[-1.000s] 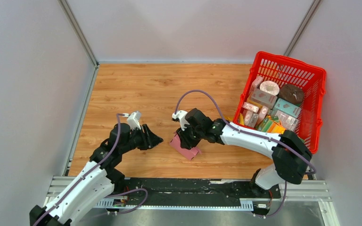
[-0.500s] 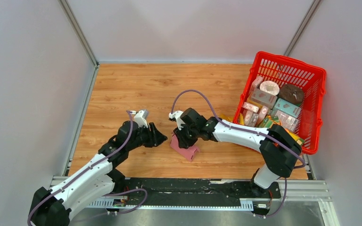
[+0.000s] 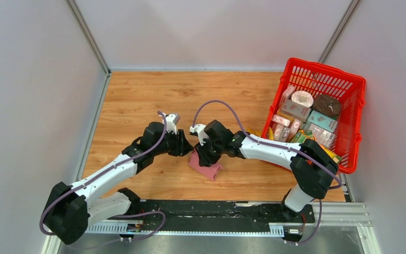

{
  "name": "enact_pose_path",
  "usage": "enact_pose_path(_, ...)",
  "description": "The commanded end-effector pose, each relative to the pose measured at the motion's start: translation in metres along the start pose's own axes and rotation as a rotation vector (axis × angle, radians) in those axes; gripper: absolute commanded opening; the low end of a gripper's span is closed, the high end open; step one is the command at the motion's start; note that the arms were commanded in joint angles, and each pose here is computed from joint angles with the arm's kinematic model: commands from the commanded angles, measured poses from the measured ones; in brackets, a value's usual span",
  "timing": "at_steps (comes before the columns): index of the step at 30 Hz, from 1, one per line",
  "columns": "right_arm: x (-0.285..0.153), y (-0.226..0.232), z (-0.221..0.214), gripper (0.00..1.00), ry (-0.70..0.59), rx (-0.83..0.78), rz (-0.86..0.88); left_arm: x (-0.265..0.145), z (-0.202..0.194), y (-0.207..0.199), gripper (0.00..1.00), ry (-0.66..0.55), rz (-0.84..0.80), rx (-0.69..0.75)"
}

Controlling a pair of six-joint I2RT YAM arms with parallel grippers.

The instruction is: Fold the paper box

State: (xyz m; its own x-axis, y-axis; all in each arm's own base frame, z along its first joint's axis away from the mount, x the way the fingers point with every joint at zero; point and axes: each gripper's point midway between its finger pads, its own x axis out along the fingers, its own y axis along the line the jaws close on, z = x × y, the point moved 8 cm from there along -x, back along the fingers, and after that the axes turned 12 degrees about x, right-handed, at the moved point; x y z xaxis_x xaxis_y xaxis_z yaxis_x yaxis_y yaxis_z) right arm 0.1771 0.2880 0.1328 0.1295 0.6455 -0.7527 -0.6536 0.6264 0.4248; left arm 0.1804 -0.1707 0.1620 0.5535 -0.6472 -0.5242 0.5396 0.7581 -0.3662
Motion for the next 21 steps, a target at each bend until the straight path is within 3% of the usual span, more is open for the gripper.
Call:
enact_pose_path(1, 0.001, 0.002, 0.0, 0.07, -0.012, -0.029, 0.045, 0.006, 0.029, -0.012, 0.48, -0.078, -0.1, 0.128)
enact_pose_path(15, -0.004, 0.002, 0.001, 0.06, -0.032, -0.019, 0.069, 0.021, 0.02, -0.01, 0.31, 0.002, -0.147, 0.159)
enact_pose_path(21, -0.004, 0.004, 0.001, 0.06, -0.034, -0.019, 0.076, 0.024, 0.017, -0.013, 0.3, 0.017, -0.136, 0.181)
